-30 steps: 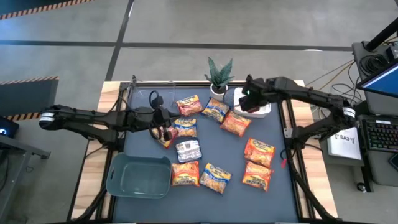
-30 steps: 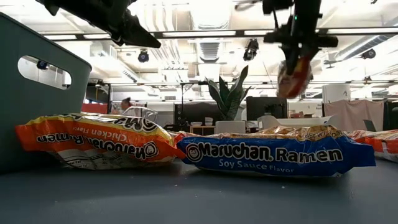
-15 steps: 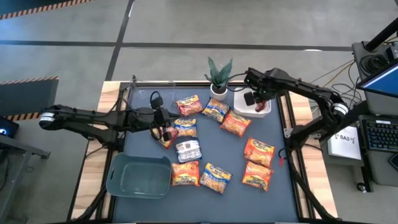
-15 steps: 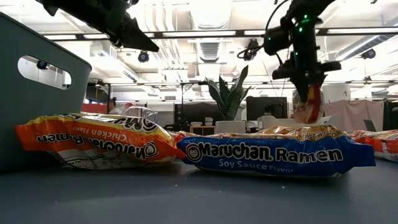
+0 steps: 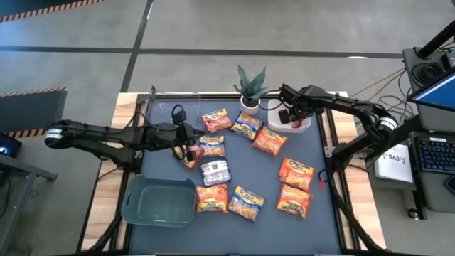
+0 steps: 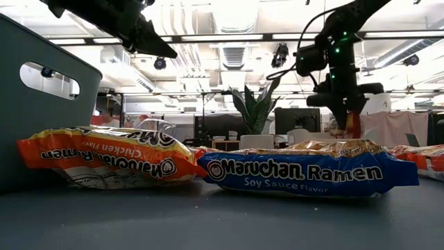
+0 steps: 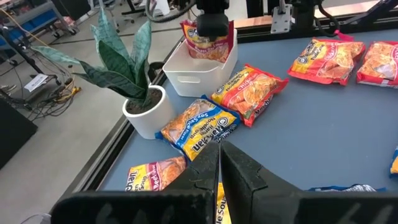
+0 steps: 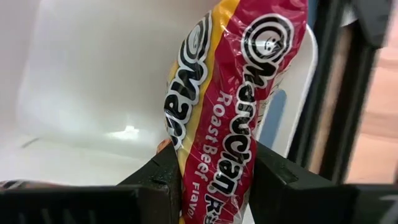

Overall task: Sort Maruchan noodles
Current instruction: Put the red noodle pack into the white bin

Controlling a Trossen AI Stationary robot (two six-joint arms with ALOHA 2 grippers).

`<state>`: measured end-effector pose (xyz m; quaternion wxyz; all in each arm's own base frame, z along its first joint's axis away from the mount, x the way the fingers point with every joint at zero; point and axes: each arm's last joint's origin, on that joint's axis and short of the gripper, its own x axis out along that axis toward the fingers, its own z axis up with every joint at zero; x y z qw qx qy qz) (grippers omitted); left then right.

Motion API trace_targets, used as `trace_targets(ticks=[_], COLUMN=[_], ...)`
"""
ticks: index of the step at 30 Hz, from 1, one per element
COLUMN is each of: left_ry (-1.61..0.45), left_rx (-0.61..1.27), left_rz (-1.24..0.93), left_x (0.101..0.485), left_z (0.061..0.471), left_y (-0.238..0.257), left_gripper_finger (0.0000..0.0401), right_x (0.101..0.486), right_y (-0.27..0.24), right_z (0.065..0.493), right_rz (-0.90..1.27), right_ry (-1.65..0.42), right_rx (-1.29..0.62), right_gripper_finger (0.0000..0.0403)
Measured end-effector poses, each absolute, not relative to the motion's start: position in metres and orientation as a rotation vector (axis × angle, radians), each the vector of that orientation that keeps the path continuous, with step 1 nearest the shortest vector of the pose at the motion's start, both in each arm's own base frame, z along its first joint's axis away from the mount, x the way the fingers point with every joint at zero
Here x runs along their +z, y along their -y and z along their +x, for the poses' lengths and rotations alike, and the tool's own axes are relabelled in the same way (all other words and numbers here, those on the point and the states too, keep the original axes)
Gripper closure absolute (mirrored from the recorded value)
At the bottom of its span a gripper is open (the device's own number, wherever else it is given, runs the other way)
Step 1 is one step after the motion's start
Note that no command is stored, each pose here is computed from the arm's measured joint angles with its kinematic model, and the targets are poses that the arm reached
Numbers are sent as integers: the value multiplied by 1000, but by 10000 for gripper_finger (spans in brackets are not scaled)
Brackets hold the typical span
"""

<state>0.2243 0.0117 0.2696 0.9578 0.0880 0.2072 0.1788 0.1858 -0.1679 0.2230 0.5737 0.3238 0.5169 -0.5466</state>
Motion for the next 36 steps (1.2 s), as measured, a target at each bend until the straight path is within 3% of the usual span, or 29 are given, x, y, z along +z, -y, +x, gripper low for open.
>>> trace_targets(ticks=[21,27,33,36], left_ry=[-420,-420,-420,-420], left_rx=[363,364,364,363], left_rz=[178,178,178,178], left_x=[270,270,270,270], left_z=[224,224,224,224], left_y=[-12,-12,-12,-12], left_gripper_finger=[401,401,401,401], right_x=[216,216,216,216], right_y=[169,168,168,169], right_z=[186,186,186,186], right_rz=[751,738,740,752], right_ry=[-1180,-1201,-1197,-1187], right_rx=[-1278,-1258,-1261,-1275], right_gripper_finger=[260,263,292,279])
